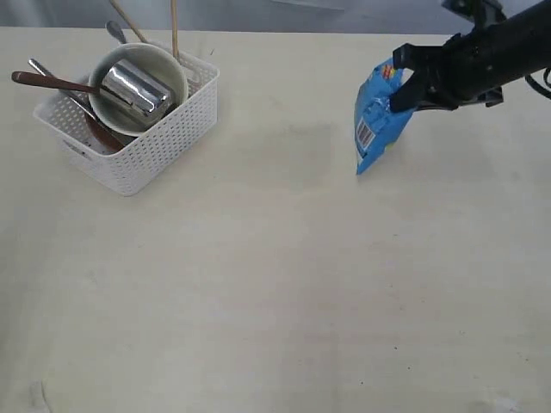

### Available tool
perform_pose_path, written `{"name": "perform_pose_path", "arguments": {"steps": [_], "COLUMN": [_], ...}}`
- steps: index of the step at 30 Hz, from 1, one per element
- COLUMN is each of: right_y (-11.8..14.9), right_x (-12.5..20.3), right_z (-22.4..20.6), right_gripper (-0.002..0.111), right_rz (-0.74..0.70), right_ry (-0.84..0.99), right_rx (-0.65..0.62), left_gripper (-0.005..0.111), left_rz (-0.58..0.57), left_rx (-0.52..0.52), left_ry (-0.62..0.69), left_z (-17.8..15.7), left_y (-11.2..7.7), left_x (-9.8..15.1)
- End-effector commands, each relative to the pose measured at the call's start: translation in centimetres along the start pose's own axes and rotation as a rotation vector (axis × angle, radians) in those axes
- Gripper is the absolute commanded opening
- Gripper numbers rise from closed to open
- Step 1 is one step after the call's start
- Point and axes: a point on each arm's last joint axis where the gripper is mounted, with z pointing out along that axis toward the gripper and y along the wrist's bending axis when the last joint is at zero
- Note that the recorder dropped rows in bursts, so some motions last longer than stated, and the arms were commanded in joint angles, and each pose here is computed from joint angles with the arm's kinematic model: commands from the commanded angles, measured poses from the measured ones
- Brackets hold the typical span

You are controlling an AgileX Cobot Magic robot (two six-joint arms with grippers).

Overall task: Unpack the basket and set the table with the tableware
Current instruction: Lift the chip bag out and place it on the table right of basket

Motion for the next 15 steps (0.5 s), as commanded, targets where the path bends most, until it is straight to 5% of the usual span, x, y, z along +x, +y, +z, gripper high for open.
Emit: {"name": "perform_pose_path", "arguments": {"steps": [1, 6, 12, 15], "right_y": [-1.2, -2.0, -2.2, -2.1], "right_x": [0.4, 0.8, 0.3, -0.2], "right_z": [1.2, 2.0, 1.6, 0.6], "right_gripper": [0.0, 0.004, 0.054, 0.07], "right_rz": [-0.001, -0.014, -0.033, -0.079], "right_ry": [0.033, 0.062, 0.021, -0.028], "right_rx": [0.024, 0.055, 0.099, 0.151], "left_gripper": [0.0, 0.0, 0.0, 0.0], "left_rz": [0.006, 0.006, 0.006, 0.006], "left_rx": [0.001, 0.001, 0.001, 0.001], "left_ry": [-0.01, -0.01, -0.01, -0.01], "left_z": [0.0, 0.0, 0.0, 0.0], "left_y": [0.0, 0.0, 0.0, 0.0], "left_x": [0.0, 0.0, 0.0, 0.0]}}
